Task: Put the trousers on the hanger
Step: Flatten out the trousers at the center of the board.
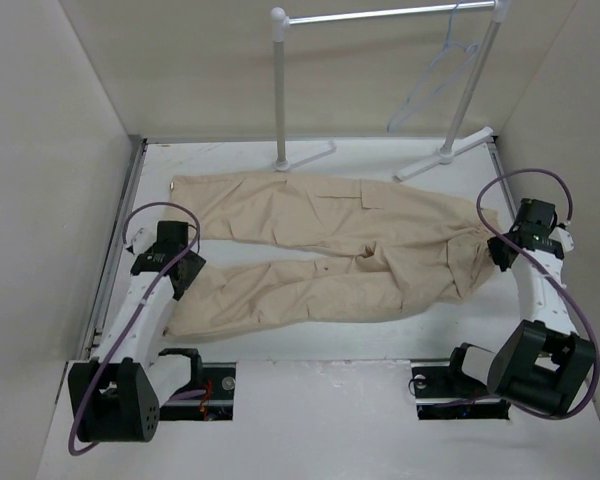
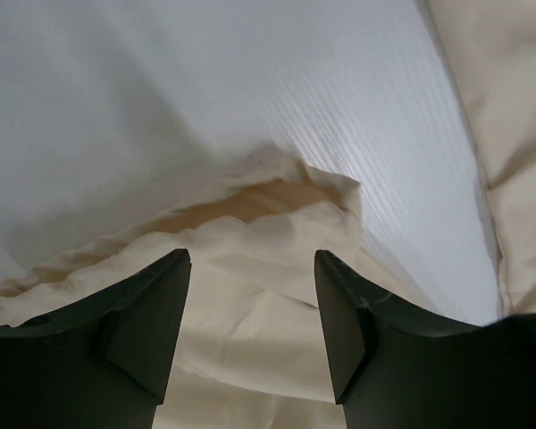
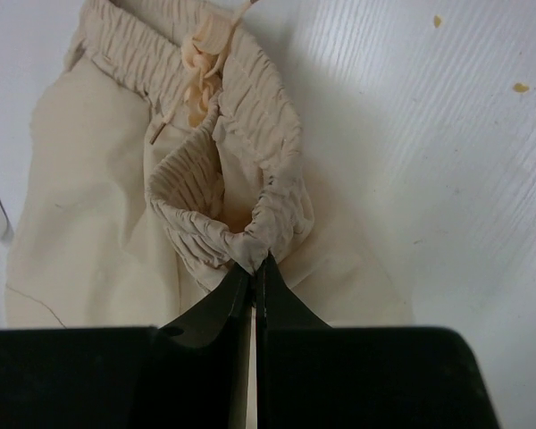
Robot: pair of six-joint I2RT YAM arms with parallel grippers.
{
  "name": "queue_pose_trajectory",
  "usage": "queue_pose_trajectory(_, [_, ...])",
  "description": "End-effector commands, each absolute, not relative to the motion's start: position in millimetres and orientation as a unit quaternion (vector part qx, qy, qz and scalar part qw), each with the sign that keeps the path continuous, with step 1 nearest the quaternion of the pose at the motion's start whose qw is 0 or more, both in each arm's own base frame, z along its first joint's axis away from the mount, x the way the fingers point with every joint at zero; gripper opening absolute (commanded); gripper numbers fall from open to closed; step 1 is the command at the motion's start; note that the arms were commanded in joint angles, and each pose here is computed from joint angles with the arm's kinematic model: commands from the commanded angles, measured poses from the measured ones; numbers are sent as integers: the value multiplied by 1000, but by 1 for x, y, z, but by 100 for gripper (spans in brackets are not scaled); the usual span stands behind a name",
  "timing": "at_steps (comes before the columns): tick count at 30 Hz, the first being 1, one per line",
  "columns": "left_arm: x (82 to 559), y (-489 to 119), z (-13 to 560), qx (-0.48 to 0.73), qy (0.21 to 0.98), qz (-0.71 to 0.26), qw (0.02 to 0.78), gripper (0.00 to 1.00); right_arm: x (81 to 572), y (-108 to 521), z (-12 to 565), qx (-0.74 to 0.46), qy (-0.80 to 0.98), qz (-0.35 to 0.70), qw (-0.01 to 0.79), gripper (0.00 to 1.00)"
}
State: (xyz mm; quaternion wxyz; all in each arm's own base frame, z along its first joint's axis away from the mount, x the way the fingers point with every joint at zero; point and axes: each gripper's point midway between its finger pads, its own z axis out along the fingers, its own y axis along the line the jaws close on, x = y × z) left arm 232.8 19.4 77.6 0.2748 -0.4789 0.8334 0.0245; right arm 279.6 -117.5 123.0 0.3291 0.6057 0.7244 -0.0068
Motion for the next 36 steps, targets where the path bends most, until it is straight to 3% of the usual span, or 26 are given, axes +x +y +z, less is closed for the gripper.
queue_pose_trajectory(1, [248, 13, 105, -440, 835, 26, 330, 57, 292, -114, 126, 596, 722, 18, 351, 4])
queue_pose_trajectory(9, [272, 1, 75, -366, 882, 96, 280, 58, 298, -108, 127, 586, 726, 37, 359, 4])
queue_pose_trajectory(13, [279, 1, 62, -357, 889, 117, 261, 50, 298, -105, 123, 585, 726, 41, 358, 4])
queue_pose_trajectory(15, [280, 10, 56, -362, 886, 137, 255, 25, 297, -104, 121, 585, 727, 44, 357, 4])
queue_pose_trajectory(17, [280, 27, 57, -385, 873, 155, 257, 9, 297, -104, 120, 584, 727, 43, 358, 4])
queue_pose_trajectory(19, [278, 53, 66, -422, 851, 170, 264, 2, 294, -104, 117, 585, 728, 39, 356, 4])
queue_pose_trajectory(25, [283, 130, 107, -507, 787, 195, 293, 0, 292, -113, 109, 587, 729, 26, 352, 4])
queue_pose_trajectory(36, [322, 176, 110, -504, 779, 270, 257, 1, 264, -142, 104, 604, 724, -56, 329, 4])
